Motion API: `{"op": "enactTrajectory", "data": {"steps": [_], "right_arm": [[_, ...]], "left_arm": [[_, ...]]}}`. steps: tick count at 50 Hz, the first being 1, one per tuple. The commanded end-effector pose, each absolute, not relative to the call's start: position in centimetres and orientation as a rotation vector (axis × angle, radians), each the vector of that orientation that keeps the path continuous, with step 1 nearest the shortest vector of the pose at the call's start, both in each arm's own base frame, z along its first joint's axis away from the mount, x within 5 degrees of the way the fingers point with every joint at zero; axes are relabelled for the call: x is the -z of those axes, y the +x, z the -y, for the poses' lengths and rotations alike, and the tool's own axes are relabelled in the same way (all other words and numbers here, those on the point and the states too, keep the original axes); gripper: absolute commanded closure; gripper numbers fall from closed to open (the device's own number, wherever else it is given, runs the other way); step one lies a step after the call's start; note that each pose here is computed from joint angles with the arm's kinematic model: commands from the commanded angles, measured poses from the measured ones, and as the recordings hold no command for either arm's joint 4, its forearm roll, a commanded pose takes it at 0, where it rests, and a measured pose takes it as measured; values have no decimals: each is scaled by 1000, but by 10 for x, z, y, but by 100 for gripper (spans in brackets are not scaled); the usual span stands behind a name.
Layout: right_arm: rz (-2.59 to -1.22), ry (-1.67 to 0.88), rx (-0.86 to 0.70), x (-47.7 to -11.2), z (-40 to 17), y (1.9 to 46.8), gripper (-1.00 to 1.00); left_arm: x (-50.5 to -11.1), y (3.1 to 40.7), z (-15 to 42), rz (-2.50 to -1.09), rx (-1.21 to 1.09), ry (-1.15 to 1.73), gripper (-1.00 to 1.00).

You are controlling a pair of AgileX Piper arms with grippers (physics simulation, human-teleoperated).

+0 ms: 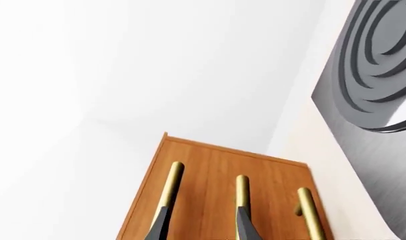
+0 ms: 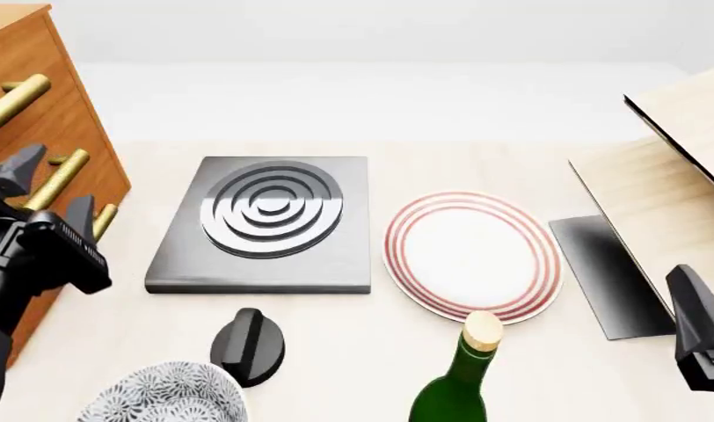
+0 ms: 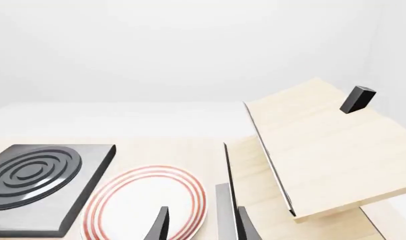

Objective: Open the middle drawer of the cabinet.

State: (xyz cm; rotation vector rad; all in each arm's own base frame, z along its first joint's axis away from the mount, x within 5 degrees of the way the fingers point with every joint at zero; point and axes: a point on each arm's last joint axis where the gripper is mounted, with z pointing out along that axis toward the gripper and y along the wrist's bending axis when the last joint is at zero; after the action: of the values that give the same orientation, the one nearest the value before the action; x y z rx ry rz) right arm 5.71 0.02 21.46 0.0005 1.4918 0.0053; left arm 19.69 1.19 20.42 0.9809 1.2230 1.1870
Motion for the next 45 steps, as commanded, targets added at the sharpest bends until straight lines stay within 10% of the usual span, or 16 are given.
{"op": "enactTrajectory", "data": {"steps": [1, 45], "right_arm": [[-1492, 1, -5, -215, 0, 57, -100], [-1492, 0, -5, -215, 0, 57, -100]], "left_arm": [[-203, 204, -18, -1244, -1213, 982, -100], [-170, 236, -34, -1417, -1147, 994, -100]]}}
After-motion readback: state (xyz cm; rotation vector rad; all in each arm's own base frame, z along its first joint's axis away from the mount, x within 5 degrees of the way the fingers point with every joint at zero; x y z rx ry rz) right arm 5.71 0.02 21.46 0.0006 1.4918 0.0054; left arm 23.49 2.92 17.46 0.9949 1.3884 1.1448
